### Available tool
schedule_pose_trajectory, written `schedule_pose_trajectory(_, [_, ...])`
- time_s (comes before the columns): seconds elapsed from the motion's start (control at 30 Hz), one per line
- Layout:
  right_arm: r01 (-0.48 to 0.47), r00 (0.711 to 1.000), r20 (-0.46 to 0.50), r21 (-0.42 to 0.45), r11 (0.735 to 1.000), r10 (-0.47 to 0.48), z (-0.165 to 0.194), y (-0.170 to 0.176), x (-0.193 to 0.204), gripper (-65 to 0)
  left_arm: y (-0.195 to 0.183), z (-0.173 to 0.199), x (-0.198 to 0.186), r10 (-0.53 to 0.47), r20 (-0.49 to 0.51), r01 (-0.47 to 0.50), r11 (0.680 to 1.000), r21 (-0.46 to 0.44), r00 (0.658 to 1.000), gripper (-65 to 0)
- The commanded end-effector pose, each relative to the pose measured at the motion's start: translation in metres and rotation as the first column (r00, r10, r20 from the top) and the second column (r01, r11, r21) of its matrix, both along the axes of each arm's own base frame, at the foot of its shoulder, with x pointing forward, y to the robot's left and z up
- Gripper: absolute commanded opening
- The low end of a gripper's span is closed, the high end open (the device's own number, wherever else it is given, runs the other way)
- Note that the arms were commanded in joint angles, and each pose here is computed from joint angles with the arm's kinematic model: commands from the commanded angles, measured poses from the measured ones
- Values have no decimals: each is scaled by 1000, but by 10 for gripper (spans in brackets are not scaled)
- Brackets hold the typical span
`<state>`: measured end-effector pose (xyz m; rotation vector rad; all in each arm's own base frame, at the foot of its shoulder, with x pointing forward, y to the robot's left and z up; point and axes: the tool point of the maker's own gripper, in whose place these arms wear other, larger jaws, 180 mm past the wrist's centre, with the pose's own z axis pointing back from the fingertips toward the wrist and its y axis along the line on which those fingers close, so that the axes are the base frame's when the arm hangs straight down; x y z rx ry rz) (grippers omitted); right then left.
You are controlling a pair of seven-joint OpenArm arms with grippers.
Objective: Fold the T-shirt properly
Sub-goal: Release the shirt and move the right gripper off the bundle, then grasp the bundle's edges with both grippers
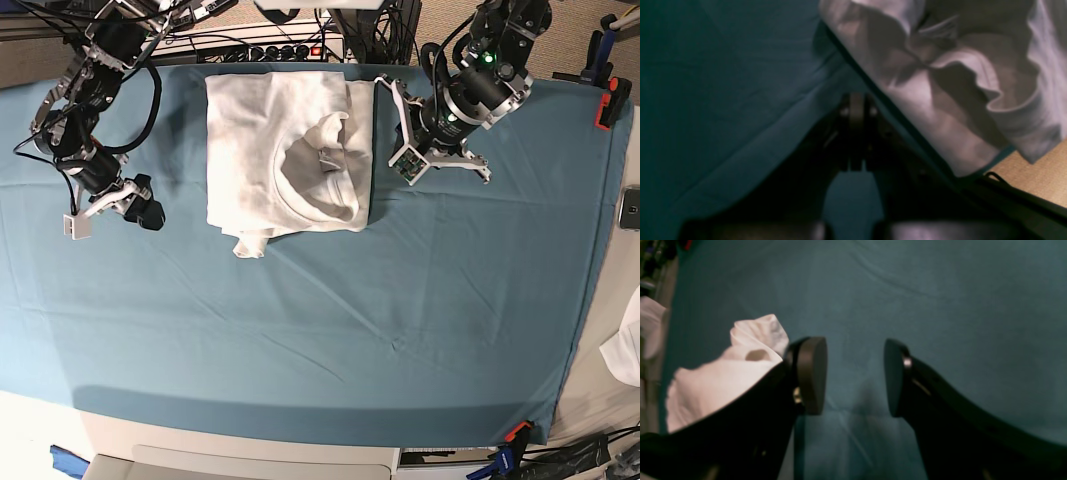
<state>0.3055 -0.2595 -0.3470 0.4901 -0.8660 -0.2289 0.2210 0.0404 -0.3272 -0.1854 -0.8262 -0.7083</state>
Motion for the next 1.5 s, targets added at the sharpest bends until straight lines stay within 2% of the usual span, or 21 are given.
schedule_pose_trajectory(0.0, [6,998,69,0,1000,-6,19,-5,11,-369,-2,9,4,-1,32,2,1000,-22,999,-650])
schedule_pose_trajectory(0.2, [-30,998,60,-1,1000,30,15,9,15,-369,-3,10,5,-2,37,3,1000,-26,999,-650])
schedule_pose_trajectory(0.43, [-105,992,75,52,993,101,12,54,28,-369,-3,10,4,-2,36,3,1000,-26,999,-650])
schedule_pose_trajectory(0.7, [-201,978,57,53,978,198,6,90,30,-369,-3,10,4,-2,36,3,1000,-26,999,-650])
schedule_pose_trajectory(0.9, [-212,976,58,75,974,208,2,107,31,-371,-2,9,4,-1,34,2,1000,-24,999,-650])
schedule_pose_trajectory(0.97, [-203,978,59,63,977,200,1,106,32,-399,-1,8,3,0,25,1,1000,-17,1000,-650])
schedule_pose_trajectory(1.0, [-200,979,59,58,978,197,0,105,32,-440,0,5,1,1,13,-1,1000,-11,1000,-636])
schedule_pose_trajectory(1.1, [-199,979,45,40,979,197,-3,103,32,-613,2,0,-4,31,-38,-32,999,-14,999,-432])
schedule_pose_trajectory(1.13, [-199,979,42,38,979,197,-3,103,31,-650,3,-1,-5,49,-51,-51,998,-24,997,-379])
schedule_pose_trajectory(1.17, [-199,979,41,38,979,198,-3,103,31,-650,3,-2,-7,64,-64,-66,997,-36,996,-353])
schedule_pose_trajectory(1.3, [-199,979,41,38,979,198,-3,103,31,-650,3,-12,-22,100,-136,-110,992,-64,986,-348])
schedule_pose_trajectory(1.47, [-200,979,42,39,979,198,-3,104,31,-650,-3,-21,-45,87,-222,-111,989,-97,971,-348])
